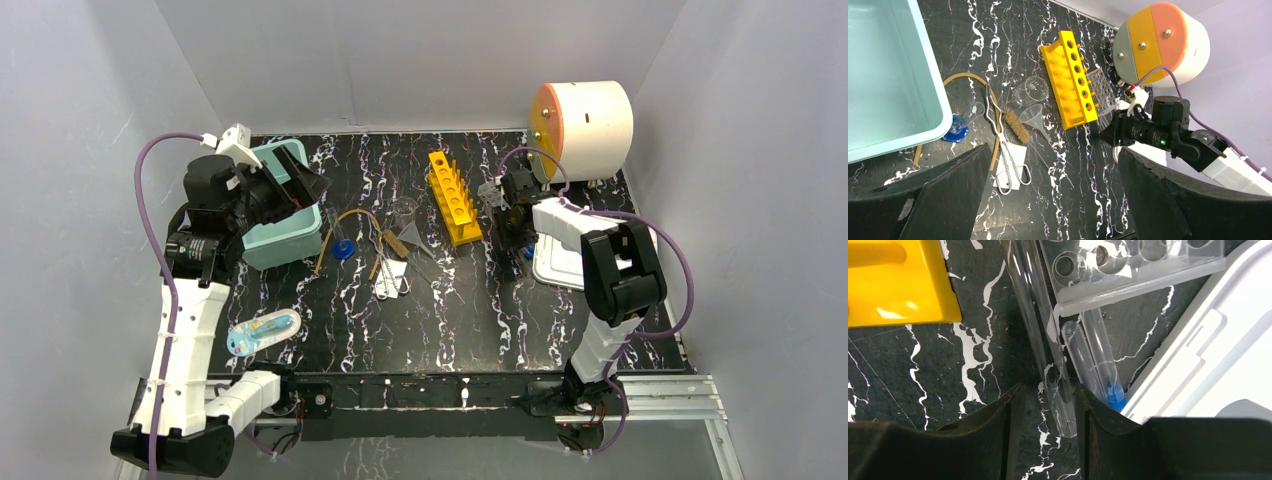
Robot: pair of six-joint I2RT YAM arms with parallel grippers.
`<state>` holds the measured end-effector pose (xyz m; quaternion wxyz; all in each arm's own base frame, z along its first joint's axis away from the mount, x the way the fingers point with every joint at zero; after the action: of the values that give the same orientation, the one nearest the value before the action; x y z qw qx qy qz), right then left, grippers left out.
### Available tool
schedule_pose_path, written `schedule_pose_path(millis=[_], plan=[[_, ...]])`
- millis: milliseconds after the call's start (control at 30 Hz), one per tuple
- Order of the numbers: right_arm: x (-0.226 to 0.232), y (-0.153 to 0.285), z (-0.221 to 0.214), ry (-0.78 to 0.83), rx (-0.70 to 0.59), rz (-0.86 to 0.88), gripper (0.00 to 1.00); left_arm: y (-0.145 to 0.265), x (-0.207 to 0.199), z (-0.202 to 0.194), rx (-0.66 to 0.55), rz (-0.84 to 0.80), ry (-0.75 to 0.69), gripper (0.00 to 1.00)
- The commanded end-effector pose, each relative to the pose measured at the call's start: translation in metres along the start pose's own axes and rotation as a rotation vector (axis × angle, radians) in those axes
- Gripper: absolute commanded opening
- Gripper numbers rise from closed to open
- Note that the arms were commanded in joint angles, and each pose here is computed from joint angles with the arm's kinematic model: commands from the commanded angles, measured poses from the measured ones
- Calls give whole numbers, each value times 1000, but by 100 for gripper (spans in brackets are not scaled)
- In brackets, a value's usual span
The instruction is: Organize the chemistry lab equipment
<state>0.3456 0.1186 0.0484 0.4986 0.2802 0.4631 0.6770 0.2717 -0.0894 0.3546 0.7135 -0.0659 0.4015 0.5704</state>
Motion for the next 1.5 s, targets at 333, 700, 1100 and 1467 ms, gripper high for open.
schedule_pose_path(millis=[333,700,1100,1467], plan=[[8,-12,38,32,-82,59,49,-1,-13,11,-15,-40,-21,98],[12,-21,47,131,-125,43,34,4,-18,15,-24,-52,-27,98],[24,50,71,101,-311,127,26,8,-32,0,30,-157,29,98],[49,155,102,-22,-619,333,27,-39,-43,-54,182,-291,132,98]])
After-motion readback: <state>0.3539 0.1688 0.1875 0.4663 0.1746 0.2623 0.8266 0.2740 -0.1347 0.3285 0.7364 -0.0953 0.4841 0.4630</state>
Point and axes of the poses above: each gripper's point midway between its finger pads, its own y axis back along the fingers, its own x axis along the line the jaws close on, z = x × y, the point moved 2 cm from there along y, back along the fingers, and after that the axes turned 6 degrees about y, right-handed, at the moved point
